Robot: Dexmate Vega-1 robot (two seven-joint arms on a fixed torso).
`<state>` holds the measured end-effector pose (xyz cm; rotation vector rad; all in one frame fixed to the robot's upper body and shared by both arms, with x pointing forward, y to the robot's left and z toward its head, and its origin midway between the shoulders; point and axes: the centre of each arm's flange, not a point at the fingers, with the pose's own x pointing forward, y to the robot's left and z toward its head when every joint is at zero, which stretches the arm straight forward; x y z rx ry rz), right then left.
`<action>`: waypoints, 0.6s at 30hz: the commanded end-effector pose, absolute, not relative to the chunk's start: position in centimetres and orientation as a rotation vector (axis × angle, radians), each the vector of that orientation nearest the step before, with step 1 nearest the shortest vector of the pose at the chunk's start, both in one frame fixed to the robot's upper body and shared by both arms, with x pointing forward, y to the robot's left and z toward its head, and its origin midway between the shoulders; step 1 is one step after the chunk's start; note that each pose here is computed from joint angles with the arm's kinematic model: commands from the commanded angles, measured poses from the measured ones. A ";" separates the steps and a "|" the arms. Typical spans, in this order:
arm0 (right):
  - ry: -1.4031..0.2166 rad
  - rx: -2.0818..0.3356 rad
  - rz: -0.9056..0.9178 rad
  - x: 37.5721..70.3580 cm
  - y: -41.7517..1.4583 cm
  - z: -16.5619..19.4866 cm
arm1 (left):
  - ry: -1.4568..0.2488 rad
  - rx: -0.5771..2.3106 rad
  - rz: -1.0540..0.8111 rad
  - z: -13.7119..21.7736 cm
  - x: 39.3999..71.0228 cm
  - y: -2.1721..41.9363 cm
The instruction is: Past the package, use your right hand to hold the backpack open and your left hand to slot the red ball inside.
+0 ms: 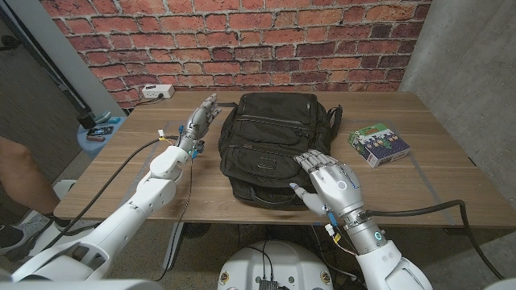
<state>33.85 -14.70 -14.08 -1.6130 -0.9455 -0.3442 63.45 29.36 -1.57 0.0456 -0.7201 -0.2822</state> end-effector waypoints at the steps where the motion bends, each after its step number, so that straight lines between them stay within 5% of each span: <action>1: -1.048 -1.622 -0.470 33.3 -15.5 -15.5 | -0.726 0.054 -0.286 -0.8 63.5 28.8; 18: -1.067 -1.599 -0.476 34.8 -16.7 -17.3 | -0.717 0.047 -0.280 -1.5 62.7 28.1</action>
